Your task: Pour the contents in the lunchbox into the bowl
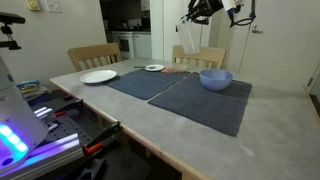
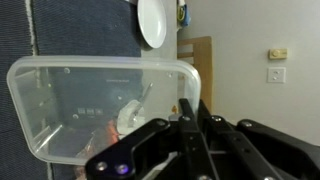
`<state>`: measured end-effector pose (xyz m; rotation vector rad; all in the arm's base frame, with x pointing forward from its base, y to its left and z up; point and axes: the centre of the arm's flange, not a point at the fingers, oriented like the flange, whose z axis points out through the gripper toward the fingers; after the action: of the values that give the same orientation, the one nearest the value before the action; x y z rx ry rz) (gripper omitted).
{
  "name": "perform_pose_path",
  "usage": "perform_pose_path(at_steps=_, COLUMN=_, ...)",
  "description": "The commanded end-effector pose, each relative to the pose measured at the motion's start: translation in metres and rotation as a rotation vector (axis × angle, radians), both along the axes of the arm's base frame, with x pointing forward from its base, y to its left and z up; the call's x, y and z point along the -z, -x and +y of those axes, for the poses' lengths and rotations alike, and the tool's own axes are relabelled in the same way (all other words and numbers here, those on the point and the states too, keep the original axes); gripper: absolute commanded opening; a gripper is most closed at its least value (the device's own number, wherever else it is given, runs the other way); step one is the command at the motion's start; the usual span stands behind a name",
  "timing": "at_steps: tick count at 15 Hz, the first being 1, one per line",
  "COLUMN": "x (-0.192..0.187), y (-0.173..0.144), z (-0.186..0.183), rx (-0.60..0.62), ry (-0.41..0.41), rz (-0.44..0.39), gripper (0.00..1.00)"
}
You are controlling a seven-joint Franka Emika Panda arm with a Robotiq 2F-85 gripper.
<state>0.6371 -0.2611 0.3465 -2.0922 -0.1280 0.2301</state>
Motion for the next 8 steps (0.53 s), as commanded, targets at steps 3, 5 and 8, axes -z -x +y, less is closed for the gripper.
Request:
perform_pose_path(at_steps=3, x=0.004, y=0.014, z=0.077, rx=-0.147, ry=0.233, rz=-0.016, gripper=0.02)
perform_pose_path(at_steps=5, x=0.010, y=0.012, z=0.103, rx=-0.199, ry=0.308, rz=-0.023, gripper=0.02)
perform_pose_path(at_steps=8, x=0.019, y=0.009, z=0.139, rx=-0.235, ry=0.401, rz=-0.055, gripper=0.02)
